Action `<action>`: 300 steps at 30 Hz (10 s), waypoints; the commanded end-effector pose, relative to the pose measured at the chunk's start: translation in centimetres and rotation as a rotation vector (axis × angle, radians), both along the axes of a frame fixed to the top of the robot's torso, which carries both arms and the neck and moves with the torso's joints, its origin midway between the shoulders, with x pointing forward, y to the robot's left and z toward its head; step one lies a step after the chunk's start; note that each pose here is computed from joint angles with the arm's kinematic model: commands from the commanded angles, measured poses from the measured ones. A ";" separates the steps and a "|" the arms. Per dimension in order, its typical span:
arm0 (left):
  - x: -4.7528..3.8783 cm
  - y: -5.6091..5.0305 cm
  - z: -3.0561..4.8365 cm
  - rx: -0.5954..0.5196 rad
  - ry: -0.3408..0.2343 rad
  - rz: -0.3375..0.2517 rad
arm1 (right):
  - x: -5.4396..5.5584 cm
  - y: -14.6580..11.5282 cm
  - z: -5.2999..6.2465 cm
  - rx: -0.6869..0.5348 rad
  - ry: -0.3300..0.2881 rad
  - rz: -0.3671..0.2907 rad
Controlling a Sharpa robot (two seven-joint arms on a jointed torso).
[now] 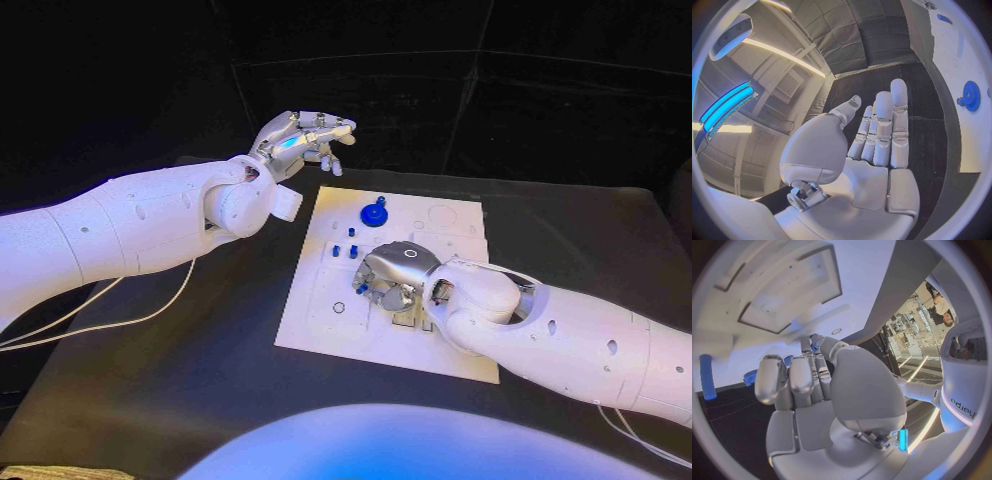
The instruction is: Assemble the parts on the task board
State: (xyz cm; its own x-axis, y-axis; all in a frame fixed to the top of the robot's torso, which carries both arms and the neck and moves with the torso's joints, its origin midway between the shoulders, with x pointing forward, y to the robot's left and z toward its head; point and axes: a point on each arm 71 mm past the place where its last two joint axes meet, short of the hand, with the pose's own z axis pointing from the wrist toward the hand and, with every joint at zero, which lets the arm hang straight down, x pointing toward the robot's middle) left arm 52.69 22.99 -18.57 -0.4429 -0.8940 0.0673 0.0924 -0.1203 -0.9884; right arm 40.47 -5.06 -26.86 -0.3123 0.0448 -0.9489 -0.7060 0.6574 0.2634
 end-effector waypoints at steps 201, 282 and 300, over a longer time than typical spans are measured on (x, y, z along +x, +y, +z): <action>0.17 -0.9 -0.03 -0.011 0.013 -0.032 | -0.6 2.7 4.1 0.062 0.110 0.080; 0.18 -1.0 -0.05 -0.013 0.017 -0.039 | -1.3 4.7 2.1 -0.028 0.001 0.117; 0.15 -0.6 -0.04 -0.013 0.017 -0.040 | -1.9 1.5 3.7 0.168 -0.052 0.068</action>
State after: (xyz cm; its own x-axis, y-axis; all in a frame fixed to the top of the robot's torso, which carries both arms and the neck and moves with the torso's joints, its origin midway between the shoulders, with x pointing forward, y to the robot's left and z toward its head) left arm 52.85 22.39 -18.79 -0.4669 -0.8809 0.0775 0.0697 -0.1240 -0.9898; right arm 38.66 -3.40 -24.12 -0.2971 0.0825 -0.9513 -0.7599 0.5828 0.2878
